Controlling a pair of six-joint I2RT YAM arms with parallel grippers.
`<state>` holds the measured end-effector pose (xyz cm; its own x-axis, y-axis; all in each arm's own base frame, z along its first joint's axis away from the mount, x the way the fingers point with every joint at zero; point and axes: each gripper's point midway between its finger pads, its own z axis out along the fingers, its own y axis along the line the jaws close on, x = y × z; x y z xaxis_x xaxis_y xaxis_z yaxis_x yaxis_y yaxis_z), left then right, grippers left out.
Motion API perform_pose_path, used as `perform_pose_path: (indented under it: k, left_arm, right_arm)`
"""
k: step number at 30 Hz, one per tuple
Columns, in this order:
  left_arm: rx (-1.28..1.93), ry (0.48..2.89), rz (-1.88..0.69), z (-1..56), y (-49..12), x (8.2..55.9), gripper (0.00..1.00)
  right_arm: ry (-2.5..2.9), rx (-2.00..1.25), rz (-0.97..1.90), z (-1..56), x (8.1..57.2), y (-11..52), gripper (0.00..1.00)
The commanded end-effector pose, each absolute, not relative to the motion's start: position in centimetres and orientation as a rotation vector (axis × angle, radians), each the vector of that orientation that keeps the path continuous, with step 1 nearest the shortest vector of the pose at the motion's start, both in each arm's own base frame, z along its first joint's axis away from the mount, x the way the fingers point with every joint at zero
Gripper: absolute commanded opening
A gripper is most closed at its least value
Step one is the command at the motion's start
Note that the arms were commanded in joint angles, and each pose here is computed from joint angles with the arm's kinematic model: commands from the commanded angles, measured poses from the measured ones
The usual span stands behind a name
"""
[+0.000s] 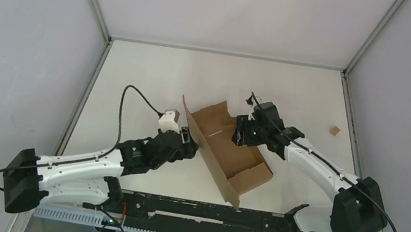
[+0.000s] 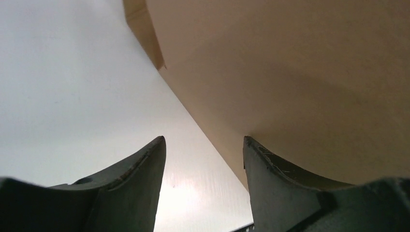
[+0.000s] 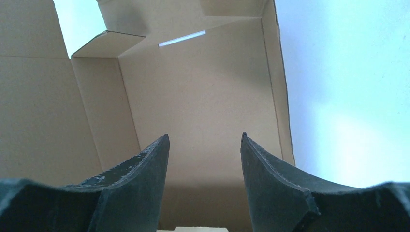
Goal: Fold the paper box
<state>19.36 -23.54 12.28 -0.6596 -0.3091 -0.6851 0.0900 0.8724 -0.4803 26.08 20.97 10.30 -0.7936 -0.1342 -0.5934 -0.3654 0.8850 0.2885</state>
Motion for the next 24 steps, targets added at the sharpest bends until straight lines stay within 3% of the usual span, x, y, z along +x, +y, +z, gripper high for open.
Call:
perform_pose_path:
  k: [1,7,18,24]
  left_arm:
    - [-0.27,2.11,-0.617,14.1,-22.9,22.7,0.65]
    - [-0.311,2.088,-0.583,14.7,-22.2,26.5,0.65]
    - [-0.241,2.114,-0.601,14.8,-27.3,31.1,0.65]
    - [-0.183,2.104,-0.609,16.6,-29.4,36.1,0.65]
  right_arm:
    - [2.433,-0.332,0.482,10.7,27.5,20.1,0.64]
    - [2.4,-0.273,0.49,11.2,27.6,19.0,0.65]
    - [2.44,-0.165,0.426,10.4,28.5,15.5,0.66]
    - [2.408,-0.078,0.382,10.6,28.5,14.0,0.65]
